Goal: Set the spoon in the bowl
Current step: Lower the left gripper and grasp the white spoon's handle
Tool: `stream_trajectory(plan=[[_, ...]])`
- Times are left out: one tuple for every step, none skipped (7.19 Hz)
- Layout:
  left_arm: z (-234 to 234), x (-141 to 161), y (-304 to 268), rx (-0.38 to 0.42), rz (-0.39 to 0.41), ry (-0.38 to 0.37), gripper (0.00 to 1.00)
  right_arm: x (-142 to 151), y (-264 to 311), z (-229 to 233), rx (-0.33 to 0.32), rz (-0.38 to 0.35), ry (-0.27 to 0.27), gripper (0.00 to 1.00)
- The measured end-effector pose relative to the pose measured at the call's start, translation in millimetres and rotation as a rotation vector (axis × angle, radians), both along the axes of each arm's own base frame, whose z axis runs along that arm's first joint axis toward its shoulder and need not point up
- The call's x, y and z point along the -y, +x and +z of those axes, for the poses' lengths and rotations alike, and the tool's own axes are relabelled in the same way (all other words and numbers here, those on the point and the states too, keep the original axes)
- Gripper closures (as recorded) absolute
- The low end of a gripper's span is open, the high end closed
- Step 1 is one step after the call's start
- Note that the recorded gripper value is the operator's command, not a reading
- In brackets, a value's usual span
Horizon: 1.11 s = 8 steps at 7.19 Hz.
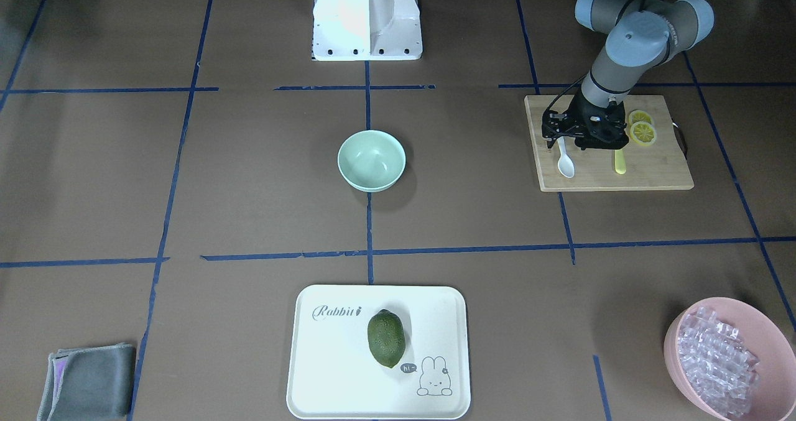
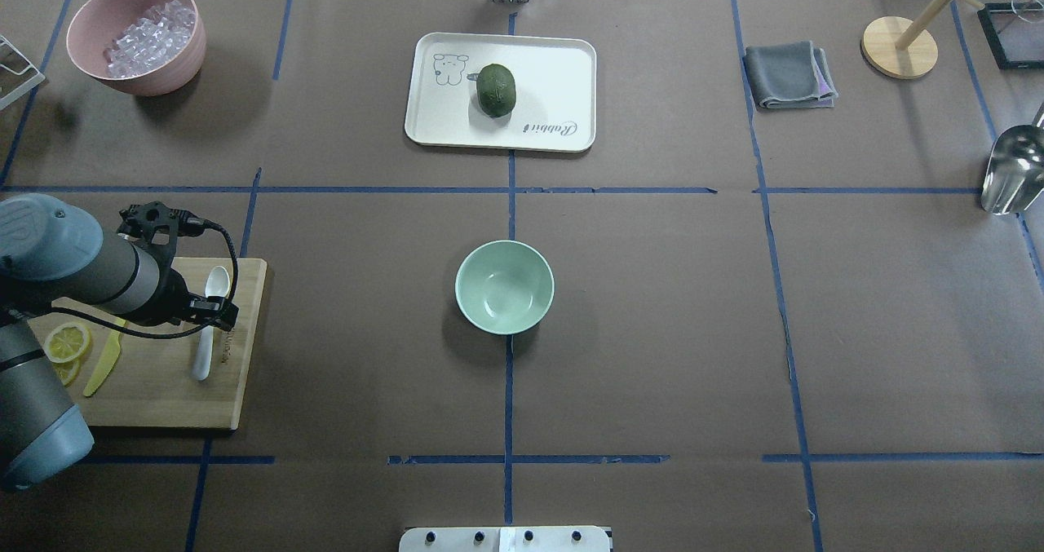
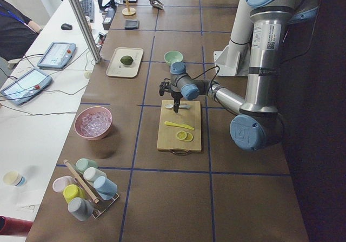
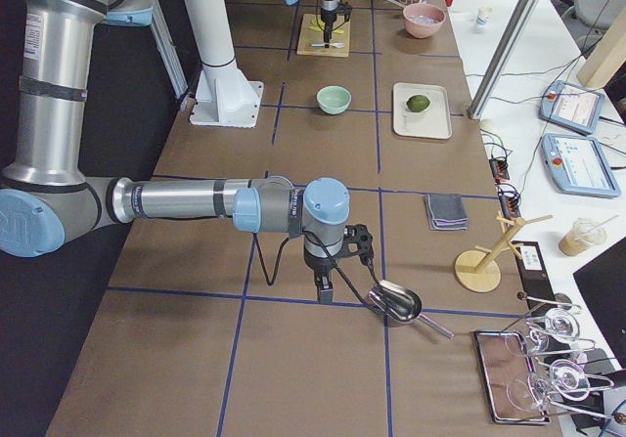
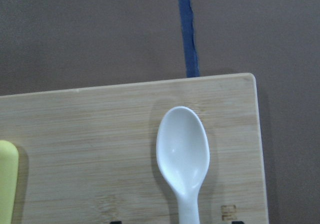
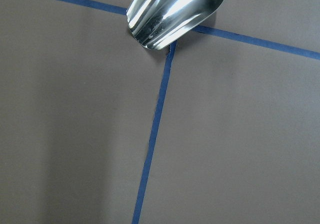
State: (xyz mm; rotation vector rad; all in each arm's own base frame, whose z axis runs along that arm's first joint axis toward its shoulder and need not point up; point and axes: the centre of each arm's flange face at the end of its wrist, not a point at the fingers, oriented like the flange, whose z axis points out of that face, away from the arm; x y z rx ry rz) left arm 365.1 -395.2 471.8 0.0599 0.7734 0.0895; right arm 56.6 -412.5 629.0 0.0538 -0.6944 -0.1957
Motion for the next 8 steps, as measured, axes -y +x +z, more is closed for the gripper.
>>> stream_trajectory(plan=[[-0.7, 0.2, 1.0, -0.002, 0.002, -0.001, 0.79, 0.0, 0.0, -0.1, 0.000, 0.000, 0.000, 0.00], [-2.0, 0.1, 1.1, -0.004, 0.003, -0.001, 0.93, 0.0, 0.0, -0.4, 0.000, 0.000, 0.001, 0.00], [-3.2, 0.0, 1.1, -0.007, 0.003, 0.000, 0.98, 0.0, 0.1, -0.6, 0.001, 0.000, 0.001, 0.00], [-3.8, 0.0, 1.1, -0.008, 0.003, 0.001, 1.00, 0.0, 0.2, -0.7, 0.000, 0.001, 0.001, 0.00], [-3.9, 0.2, 1.1, -0.007, 0.003, 0.000, 1.00, 0.0, 0.2, -0.7, 0.000, 0.002, 0.000, 0.00], [-5.4, 0.4, 1.2, -0.010, 0.002, 0.002, 1.00, 0.0, 0.1, -0.8, 0.000, 0.002, 0.000, 0.00], [-8.6, 0.3, 0.9, -0.014, 0.002, 0.003, 1.00, 0.1, 0.0, -1.0, 0.001, 0.002, 0.000, 0.00], [-15.4, 0.2, 1.3, -0.020, 0.004, 0.003, 1.00, 0.1, 0.0, -1.3, 0.001, 0.002, 0.000, 0.00]])
